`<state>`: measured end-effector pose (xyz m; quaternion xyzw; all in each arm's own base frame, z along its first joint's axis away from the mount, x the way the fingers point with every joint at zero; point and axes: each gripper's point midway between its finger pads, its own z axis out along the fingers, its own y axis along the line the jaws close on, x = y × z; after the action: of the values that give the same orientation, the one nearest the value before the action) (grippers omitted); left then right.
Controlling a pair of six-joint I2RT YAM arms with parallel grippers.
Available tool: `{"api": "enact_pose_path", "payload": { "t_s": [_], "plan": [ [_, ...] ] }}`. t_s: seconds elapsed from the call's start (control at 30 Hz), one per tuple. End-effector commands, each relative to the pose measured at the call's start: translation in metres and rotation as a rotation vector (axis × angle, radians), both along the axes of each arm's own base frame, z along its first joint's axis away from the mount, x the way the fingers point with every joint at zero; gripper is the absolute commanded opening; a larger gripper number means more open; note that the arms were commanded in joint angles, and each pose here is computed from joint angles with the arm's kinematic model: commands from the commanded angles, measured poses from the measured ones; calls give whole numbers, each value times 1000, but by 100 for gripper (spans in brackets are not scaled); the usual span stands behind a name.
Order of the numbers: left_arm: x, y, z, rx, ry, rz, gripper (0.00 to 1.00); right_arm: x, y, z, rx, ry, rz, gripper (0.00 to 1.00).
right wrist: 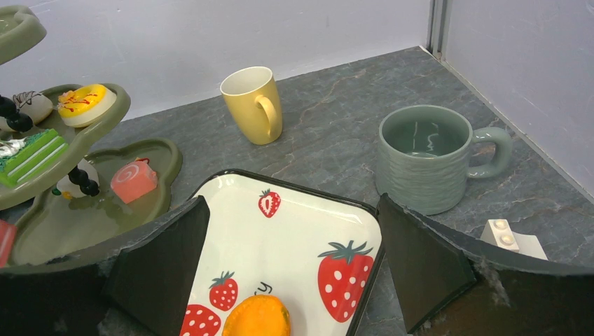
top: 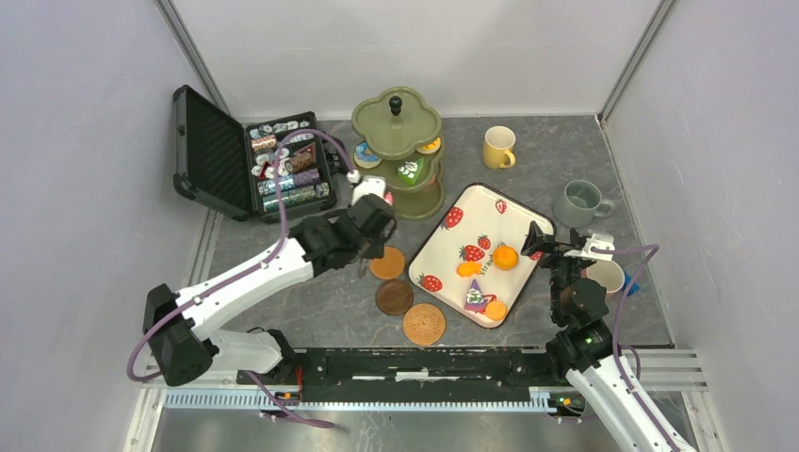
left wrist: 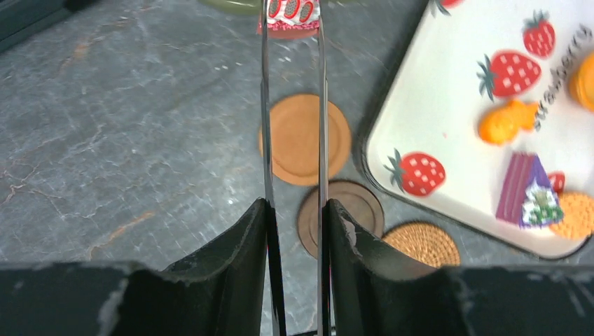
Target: Serve the afternoon tea
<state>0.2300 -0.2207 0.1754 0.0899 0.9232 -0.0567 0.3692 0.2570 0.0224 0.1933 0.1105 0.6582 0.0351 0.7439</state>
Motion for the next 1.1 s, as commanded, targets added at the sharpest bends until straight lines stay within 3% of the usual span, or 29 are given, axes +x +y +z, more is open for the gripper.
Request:
{"api": "enact_pose_path", "payload": {
  "t_s": [0.0, 0.4, 1.07],
  "plan": [
    [32, 13, 12, -109, -84, 31, 40, 0, 2, 9, 22, -34, 8, 98],
    [99, 46, 2, -171, -189, 234, 40, -2, 1, 12, 24, -44, 4, 98],
    [152, 20, -26, -211, -154, 246, 42, -2, 0, 13, 30, -52, 3, 98]
  ]
}}
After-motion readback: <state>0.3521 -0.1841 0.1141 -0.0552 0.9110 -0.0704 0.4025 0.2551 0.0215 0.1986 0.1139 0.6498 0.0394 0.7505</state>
